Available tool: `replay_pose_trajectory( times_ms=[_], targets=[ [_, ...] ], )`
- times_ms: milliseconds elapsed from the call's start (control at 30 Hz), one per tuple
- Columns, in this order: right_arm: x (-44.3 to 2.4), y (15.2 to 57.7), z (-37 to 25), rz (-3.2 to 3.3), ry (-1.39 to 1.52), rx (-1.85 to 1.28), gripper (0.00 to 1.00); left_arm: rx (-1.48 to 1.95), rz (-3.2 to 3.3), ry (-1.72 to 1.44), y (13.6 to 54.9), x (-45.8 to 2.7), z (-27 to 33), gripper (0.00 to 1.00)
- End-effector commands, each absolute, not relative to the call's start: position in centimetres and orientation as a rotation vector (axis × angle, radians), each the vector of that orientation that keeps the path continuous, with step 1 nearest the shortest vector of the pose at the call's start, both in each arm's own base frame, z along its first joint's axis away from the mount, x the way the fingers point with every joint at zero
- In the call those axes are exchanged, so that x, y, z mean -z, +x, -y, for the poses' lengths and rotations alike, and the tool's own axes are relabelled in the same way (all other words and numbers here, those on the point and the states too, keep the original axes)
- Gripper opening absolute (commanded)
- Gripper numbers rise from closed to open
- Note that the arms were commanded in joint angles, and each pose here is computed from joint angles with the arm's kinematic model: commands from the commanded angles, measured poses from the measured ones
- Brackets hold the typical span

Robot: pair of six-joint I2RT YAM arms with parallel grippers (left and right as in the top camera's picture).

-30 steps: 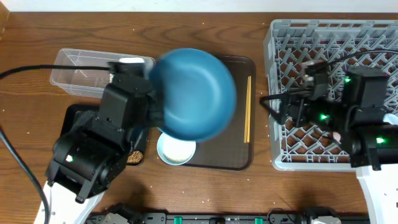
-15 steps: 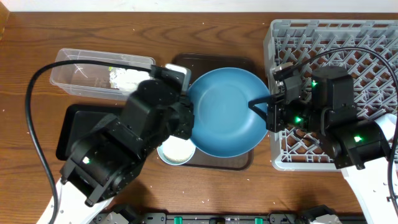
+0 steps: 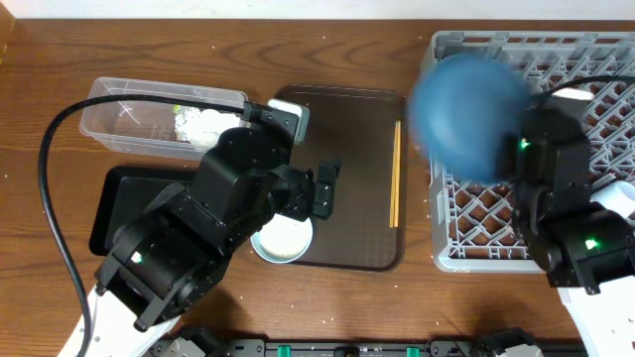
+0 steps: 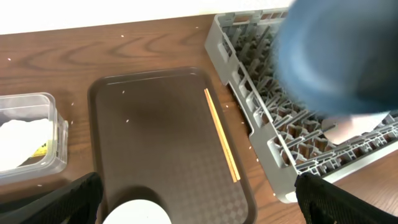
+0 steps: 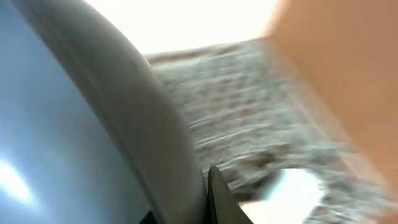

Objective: Sort waste into correct bins and load items into the dishwasher rack
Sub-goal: 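Carry the plate right and stand it upright in the dish rack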

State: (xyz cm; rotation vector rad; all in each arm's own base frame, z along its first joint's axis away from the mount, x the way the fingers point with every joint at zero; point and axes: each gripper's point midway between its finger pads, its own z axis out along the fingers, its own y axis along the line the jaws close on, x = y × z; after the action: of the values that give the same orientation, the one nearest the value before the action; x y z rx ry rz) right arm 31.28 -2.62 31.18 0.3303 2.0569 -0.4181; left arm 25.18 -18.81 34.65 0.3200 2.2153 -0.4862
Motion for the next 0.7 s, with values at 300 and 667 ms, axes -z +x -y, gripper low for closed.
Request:
replay_pose_trajectory(
  times_ms=[300,667],
  targets=[
    [-36.3,30.0,17.9,-1.628,0.864,1.273,0.01,0.500,-2.188,0.320,24.8,-35.6,18.6,0.98],
    [-31.4,38.7,23.0,-1.964,0.249,1.526,0.01,0.492,-2.204,0.324,24.6,-35.3,18.5,0.98]
  ],
)
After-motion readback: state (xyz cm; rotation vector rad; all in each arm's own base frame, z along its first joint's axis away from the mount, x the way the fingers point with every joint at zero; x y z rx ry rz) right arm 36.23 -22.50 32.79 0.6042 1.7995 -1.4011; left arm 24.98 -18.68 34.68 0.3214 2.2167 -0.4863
